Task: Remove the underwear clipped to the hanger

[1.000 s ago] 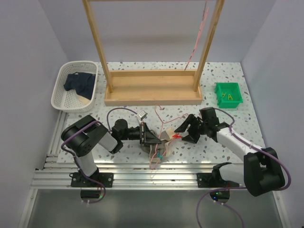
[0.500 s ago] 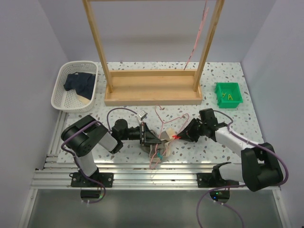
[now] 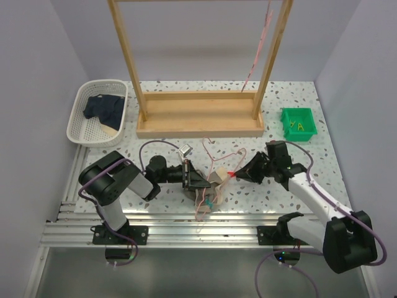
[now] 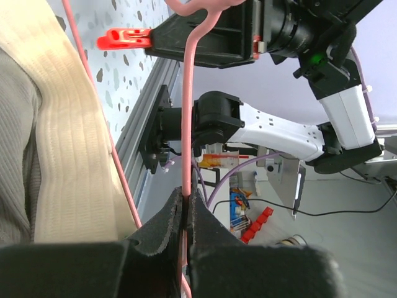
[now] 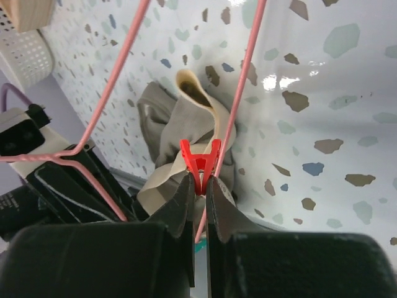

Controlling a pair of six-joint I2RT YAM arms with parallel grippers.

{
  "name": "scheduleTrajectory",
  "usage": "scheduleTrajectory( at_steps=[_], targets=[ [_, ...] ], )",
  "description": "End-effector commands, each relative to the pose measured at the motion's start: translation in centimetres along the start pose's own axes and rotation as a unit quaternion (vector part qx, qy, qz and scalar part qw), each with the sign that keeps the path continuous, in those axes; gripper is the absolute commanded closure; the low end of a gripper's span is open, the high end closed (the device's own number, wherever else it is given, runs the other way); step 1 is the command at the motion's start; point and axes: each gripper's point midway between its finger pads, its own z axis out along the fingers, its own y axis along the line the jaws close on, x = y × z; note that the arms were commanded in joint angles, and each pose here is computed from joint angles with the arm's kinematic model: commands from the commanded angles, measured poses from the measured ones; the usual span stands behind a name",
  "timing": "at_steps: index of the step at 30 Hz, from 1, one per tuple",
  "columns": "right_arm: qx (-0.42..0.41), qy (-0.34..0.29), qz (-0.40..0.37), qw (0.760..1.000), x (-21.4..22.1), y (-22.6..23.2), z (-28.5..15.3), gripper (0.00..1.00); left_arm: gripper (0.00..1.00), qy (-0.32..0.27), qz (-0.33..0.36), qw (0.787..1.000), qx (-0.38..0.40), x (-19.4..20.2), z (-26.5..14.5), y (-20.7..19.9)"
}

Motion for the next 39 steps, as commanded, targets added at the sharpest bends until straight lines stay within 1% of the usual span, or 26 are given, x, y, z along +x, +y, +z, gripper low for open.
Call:
scheduleTrajectory(
  at_steps=[1,2,3,4,6,7,8,9,10,13,14,15,17,18,20,21,22,23,25,27,28,29,31,34,35,39],
  targets=[
    [-0.022,-0.025,-0.017,0.999,-1.1,2.6,-2.5,1.00,1.00,-0.020,0.151,0.982,0.109,-0.2,-0.6,-5.9],
    [-0.014,-0.036,-0.025,0.999,-1.4,2.6,-3.2,1.00,1.00,-0.020,0.151,0.983,0.105,-0.2,-0.6,-5.8],
    [0.012,-0.043,-0.024,0.999,-1.7,2.5,-4.5,1.00,1.00,-0.020,0.147,0.984,0.096,-0.4,-0.5,-5.5],
    [0.052,-0.085,-0.052,0.994,-3.3,1.6,-5.4,1.00,1.00,-0.021,0.158,0.983,0.096,-0.4,-0.6,-5.7],
    [0.090,-0.127,-0.066,0.986,-5.2,1.7,-7.8,1.00,1.00,-0.018,0.152,0.985,0.078,-0.5,-0.4,-5.2],
    [0.109,-0.154,-0.076,0.979,-6.5,1.4,-8.7,1.00,1.00,-0.019,0.168,0.983,0.077,-0.5,-0.5,-5.5],
    [0.121,-0.168,-0.061,0.976,-8.0,1.0,-9.3,1.00,1.00,-0.020,0.172,0.982,0.072,-0.8,-0.5,-5.5],
    [0.120,-0.180,-0.064,0.974,-9.1,1.5,-9.9,1.00,1.00,-0.016,0.161,0.985,0.053,-0.8,-0.4,-4.7],
    [0.122,-0.186,-0.060,0.973,-10.0,1.6,-10.2,1.00,1.00,-0.017,0.177,0.983,0.050,-0.9,-0.4,-4.8],
    [0.135,-0.197,-0.049,0.970,-13.0,1.9,-10.5,1.00,1.00,-0.015,0.180,0.983,0.030,-1.4,-0.3,-4.4],
    [0.120,-0.197,-0.035,0.973,-14.0,2.1,-10.6,1.00,1.00,-0.018,0.183,0.983,0.026,-2.0,-0.1,-4.5],
    [0.098,-0.189,-0.035,0.977,-15.2,3.0,-9.9,1.00,1.00,-0.013,0.177,0.984,0.008,-2.1,0.0,-3.6],
    [0.063,-0.148,-0.028,0.987,-15.3,4.2,-9.2,1.00,1.00,-0.018,0.178,0.984,0.002,-2.8,0.1,-3.6],
    [0.047,-0.148,-0.040,0.987,-15.9,5.2,-9.2,1.00,1.00,-0.017,0.173,0.985,-0.006,-3.0,0.1,-3.3],
    [0.049,-0.158,-0.034,0.986,-16.9,5.1,-9.4,1.00,1.00,-0.019,0.173,0.985,-0.012,-3.6,0.4,-3.1],
    [0.074,-0.192,-0.031,0.978,-18.4,4.5,-10.1,1.00,1.00,-0.020,0.171,0.985,-0.013,-3.7,0.4,-3.0],
    [0.087,-0.207,-0.026,0.974,-19.3,4.0,-10.3,1.00,1.00,-0.019,0.168,0.985,-0.015,-3.9,0.6,-2.9],
    [0.120,-0.249,-0.019,0.961,-21.3,3.0,-11.5,1.00,1.00,-0.017,0.168,0.986,-0.015,-4.1,0.7,-3.0],
    [0.156,-0.270,-0.001,0.950,-23.4,1.5,-11.8,1.00,1.00,-0.014,0.165,0.986,-0.016,-4.2,0.9,-2.8],
    [0.170,-0.312,0.021,0.935,-26.0,0.8,-13.0,1.00,1.00,-0.012,0.164,0.986,-0.016,-4.3,1.1,-2.8],
    [0.193,-0.340,0.031,0.920,-27.3,-0.1,-13.8,1.00,1.00,-0.012,0.161,0.987,-0.017,-4.3,1.1,-2.7],
    [0.209,-0.354,0.044,0.910,-28.3,-1.1,-14.1,1.00,1.00,-0.012,0.161,0.987,-0.017,-4.4,1.1,-2.8],
    [0.223,-0.396,0.058,0.889,-30.6,-1.7,-15.3,1.00,1.00,-0.014,0.160,0.987,-0.016,-4.4,1.1,-2.9],
    [0.243,-0.419,0.072,0.872,-32.9,-3.0,-15.0,1.00,1.00,-0.016,0.158,0.987,-0.017,-4.5,1.1,-3.0],
    [0.248,-0.418,0.080,0.870,-33.4,-3.7,-14.6,1.00,1.00,-0.017,0.157,0.987,-0.018,-4.5,1.1,-2.9],
    [0.226,-0.452,0.085,0.859,-35.9,-4.4,-13.6,1.00,1.00,-0.017,0.152,0.988,-0.019,-4.7,1.3,-2.8]
  ],
)
